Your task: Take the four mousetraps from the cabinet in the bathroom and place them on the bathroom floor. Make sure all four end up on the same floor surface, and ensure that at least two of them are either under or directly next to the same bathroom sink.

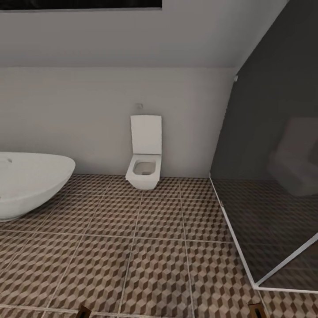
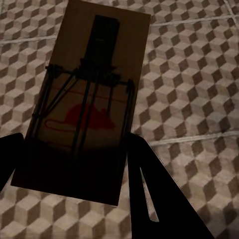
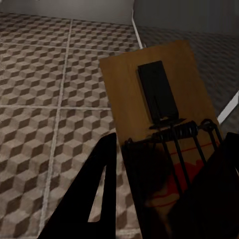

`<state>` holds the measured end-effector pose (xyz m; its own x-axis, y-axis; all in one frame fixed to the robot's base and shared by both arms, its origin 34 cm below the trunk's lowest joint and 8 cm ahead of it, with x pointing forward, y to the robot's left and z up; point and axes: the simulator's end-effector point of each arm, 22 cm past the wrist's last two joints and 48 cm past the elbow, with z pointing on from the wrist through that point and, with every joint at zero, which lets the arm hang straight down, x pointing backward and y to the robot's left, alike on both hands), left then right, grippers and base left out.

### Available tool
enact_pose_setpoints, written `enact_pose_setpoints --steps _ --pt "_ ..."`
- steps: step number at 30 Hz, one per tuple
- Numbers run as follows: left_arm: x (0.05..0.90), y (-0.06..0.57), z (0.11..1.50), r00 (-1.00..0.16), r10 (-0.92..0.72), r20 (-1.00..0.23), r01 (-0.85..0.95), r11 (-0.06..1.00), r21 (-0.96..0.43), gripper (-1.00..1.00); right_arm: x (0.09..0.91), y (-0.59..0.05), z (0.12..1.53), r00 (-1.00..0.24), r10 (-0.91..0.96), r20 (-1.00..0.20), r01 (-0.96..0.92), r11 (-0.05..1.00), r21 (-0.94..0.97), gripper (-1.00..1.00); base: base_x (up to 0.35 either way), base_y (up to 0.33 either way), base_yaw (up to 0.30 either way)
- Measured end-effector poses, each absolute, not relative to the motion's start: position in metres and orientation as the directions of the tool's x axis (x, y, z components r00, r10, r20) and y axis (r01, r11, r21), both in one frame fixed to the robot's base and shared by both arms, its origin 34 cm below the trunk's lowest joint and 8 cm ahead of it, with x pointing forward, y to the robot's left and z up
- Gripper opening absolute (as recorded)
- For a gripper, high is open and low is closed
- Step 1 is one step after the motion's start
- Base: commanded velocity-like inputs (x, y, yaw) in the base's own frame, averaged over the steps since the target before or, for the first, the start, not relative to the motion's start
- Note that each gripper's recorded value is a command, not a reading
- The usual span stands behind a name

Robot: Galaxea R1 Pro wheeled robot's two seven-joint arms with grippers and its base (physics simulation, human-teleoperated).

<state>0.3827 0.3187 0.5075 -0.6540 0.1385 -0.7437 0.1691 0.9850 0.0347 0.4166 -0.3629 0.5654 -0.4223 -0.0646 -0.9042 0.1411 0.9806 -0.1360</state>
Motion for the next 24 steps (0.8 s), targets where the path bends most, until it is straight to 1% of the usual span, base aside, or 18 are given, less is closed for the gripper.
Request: enact_pose_setpoints --steps 24 --pt "0.3826 0.3187 0.5075 -0.654 0.139 -0.744 0.169 0.985 0.035 -1.00 0.4165 -0.3629 0.5654 -0.422 -0.065 -0.904 0.141 0.981 -0.136 -1.00 0.000 0.000 0.286"
